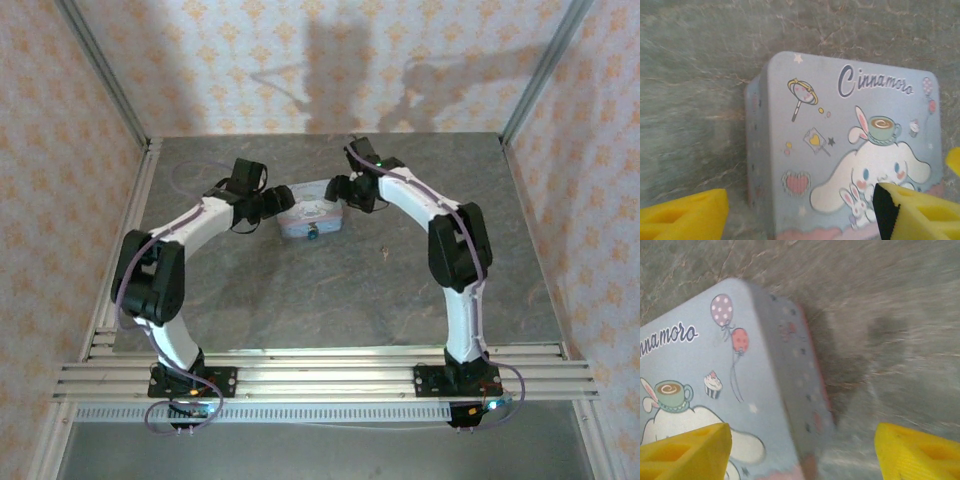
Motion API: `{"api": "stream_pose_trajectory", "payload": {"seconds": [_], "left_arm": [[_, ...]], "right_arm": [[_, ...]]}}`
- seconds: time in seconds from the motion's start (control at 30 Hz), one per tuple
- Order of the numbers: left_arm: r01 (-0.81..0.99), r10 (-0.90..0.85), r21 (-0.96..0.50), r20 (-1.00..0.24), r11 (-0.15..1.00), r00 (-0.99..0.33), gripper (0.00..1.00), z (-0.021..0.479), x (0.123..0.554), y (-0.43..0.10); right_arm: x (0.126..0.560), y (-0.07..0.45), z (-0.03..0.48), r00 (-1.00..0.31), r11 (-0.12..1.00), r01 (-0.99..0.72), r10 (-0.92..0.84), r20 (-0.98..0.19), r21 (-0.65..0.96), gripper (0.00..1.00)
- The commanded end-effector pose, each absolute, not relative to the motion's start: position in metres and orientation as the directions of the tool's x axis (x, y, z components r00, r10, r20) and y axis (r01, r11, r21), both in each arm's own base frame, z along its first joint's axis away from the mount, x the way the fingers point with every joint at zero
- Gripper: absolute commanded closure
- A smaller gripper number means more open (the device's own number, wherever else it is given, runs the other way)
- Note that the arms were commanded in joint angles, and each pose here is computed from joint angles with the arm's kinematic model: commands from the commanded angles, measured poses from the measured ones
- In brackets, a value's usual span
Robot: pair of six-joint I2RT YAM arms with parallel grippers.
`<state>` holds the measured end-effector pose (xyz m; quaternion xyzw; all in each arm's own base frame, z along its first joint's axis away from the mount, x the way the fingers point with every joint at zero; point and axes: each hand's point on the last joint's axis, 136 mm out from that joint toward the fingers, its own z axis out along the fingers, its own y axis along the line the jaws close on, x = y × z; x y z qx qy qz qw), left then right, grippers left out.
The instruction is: Unlock a padlock with a key
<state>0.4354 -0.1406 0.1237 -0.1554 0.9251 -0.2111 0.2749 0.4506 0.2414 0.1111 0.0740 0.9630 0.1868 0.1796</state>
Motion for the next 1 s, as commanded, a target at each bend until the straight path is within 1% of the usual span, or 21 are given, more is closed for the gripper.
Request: {"api": "stream_pose_trajectory", "payload": {"seconds": [0.0,0.1,0.2,0.3,0.37,0.43,0.53,0.73,0.97], "left_arm": [[-0.153,-0.33,-0.371,-0.477,0.916,-0.815,0.22,0.134,0.403,-0.123],[-0.136,-0.299,-0.352,-0.466,0.926,-0.832,0.22,0.122,0.375,-0.128],[-0.044,-0.202,-0.352,-0.426,0.935,-0.882,0.22,0.105,0.344,-0.168],[0.05,-0.093,-0.33,-0.403,0.943,-0.91,0.22,0.088,0.316,-0.218],[0.108,-0.033,-0.334,-0.388,0.936,-0.921,0.24,0.079,0.3,-0.251],[0.172,0.03,-0.331,-0.394,0.928,-0.918,0.25,0.074,0.288,-0.28],[0.217,0.061,-0.337,-0.417,0.916,-0.907,0.25,0.077,0.281,-0.304],[0.242,0.081,-0.325,-0.438,0.914,-0.895,0.26,0.086,0.282,-0.31],[0.23,0.083,-0.306,-0.426,0.924,-0.901,0.26,0.079,0.279,-0.304]], "right_arm": [[0.429,0.191,0.143,-0.906,0.946,0.103,0.216,-0.363,0.306,0.25],[0.402,0.16,0.126,-0.924,0.949,0.152,0.235,-0.302,0.276,0.27],[0.375,0.139,0.104,-0.942,0.948,0.192,0.25,-0.222,0.253,0.29],[0.357,0.138,0.083,-0.966,0.955,0.178,0.215,-0.141,0.237,0.3],[0.353,0.141,0.073,-0.976,0.957,0.163,0.191,-0.101,0.24,0.35],[0.356,0.141,0.066,-0.979,0.962,0.152,0.178,-0.096,0.227,0.43],[0.361,0.138,0.063,-0.981,0.97,0.144,0.166,-0.098,0.197,0.53],[0.364,0.133,0.049,-0.989,0.985,0.11,0.122,-0.081,0.135,0.63],[0.361,0.133,0.033,-0.996,0.995,0.071,0.074,-0.049,0.076,0.66]]}}
